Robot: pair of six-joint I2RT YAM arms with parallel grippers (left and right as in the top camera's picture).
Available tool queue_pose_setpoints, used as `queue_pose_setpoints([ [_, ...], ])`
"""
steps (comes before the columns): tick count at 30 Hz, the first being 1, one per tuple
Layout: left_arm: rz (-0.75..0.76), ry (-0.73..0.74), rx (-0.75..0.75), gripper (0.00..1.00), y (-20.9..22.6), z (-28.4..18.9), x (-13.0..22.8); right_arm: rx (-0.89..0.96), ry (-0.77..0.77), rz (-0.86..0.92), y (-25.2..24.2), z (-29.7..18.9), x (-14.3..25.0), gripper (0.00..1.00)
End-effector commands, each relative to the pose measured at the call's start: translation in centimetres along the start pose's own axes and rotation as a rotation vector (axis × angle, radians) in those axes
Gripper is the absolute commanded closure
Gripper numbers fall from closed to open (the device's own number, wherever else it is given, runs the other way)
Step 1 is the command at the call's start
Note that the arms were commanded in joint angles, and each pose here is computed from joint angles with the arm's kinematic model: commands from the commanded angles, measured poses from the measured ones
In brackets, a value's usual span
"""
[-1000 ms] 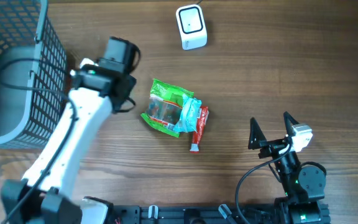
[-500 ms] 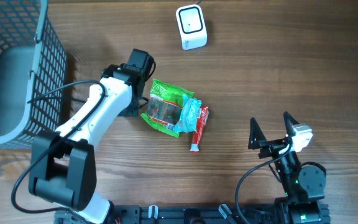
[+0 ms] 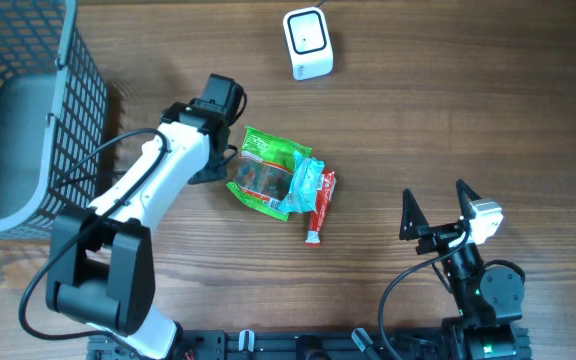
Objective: Scan the item barcode
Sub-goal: 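Set the green-lidded jar down left of the packets, then grasp the light blue packet from the pile with the right gripper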
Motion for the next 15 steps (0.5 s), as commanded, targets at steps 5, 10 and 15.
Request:
queue_pose_setpoints([
  [5,-0.039,-0.016,-0.018,0.00,-0.5,1.0,-0.6,0.013,-0.009,0.005,-0.1,0.0,-0.1,0.01],
  [10,-0.038,0.008,0.001,0.00,-1.3,0.2,-0.6,0.013,-0.009,0.005,-0.1,0.0,-0.1,0.00],
  [15,0.095,0.069,0.109,0.00,-4.4,-3.6,-1.4,0.013,-0.009,0.005,-0.1,0.0,-0.1,0.00],
])
Point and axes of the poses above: each gripper's point midway between its finger pads, its own z axis out along the fingers, its own y axis along the line the jaws close on, x = y × z, the point moved 10 cm from there along -z, back along the fingers, and after that the axes turned 12 degrees about -z, right-handed, at the moved point
